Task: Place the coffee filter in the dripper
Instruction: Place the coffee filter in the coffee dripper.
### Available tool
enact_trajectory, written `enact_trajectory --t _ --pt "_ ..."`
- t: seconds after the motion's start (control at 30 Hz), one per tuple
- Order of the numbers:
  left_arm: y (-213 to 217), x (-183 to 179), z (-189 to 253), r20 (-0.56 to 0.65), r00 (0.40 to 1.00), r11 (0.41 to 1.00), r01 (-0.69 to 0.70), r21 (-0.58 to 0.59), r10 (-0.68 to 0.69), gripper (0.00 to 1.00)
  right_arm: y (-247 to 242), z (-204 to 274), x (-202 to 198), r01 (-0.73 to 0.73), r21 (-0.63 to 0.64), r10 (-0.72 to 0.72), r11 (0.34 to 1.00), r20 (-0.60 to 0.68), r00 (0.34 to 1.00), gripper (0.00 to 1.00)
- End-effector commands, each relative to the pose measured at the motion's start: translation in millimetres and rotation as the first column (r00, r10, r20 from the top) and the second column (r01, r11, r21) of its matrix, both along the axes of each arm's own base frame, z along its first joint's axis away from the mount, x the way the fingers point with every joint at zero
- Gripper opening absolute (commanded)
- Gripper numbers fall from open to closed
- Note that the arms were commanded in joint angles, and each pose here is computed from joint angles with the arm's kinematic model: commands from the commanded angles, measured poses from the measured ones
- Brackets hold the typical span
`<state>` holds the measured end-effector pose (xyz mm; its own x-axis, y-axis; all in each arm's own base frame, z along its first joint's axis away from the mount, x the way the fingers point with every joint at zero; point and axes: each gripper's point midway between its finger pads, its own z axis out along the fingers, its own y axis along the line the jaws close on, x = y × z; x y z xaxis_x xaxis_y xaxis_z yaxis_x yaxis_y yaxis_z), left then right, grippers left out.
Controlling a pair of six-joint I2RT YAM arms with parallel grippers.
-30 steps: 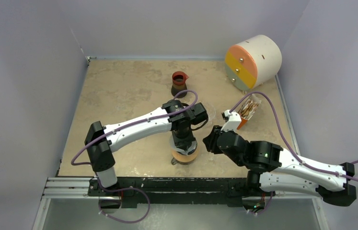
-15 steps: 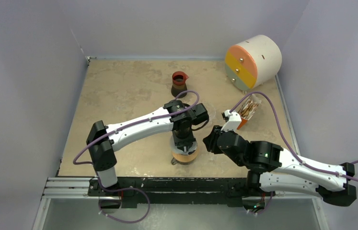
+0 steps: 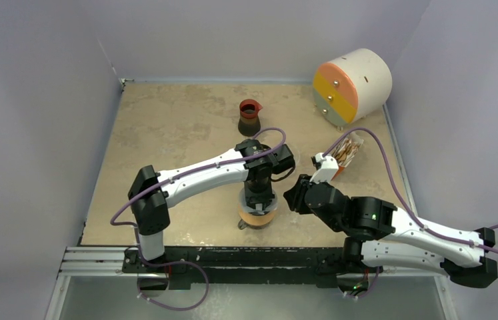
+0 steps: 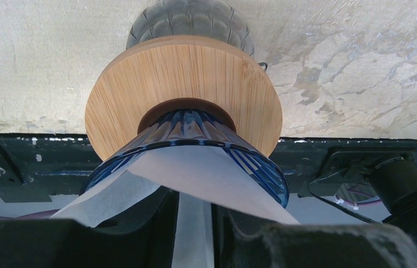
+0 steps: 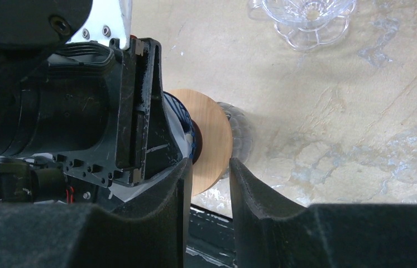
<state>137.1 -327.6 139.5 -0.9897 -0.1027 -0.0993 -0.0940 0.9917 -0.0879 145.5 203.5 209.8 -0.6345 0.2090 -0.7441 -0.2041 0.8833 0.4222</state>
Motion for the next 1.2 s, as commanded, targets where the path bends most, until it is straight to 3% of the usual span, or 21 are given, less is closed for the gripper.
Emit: enact_trajectory --t 0.0,0.17,0.83,1.17 --pt "-3.6 3.9 9.9 0.029 0.998 0.998 0.063 -0.014 -0.062 0.26 -4.6 1.0 3.5 0.037 0.009 -0.037 0.999 0.009 0.999 0.34" --pt "-1.5 2.8 9.5 0.026 0.996 0.996 0.085 -0.008 -0.085 0.34 -3.3 0.9 3.9 0.037 0.01 -0.037 0.999 0.009 0.999 0.34" --pt "-5.3 0.2 16.0 0.033 0.994 0.992 0.109 -0.057 -0.107 0.42 -0.8 3.6 4.7 0.035 0.014 -0.035 0.999 0.012 0.999 0.34" --pt "-6.9 0.8 23.1 0.053 0.98 0.978 0.197 -0.074 -0.193 0.44 -0.5 8.5 5.1 0.031 0.01 -0.031 0.999 0.018 0.999 0.34"
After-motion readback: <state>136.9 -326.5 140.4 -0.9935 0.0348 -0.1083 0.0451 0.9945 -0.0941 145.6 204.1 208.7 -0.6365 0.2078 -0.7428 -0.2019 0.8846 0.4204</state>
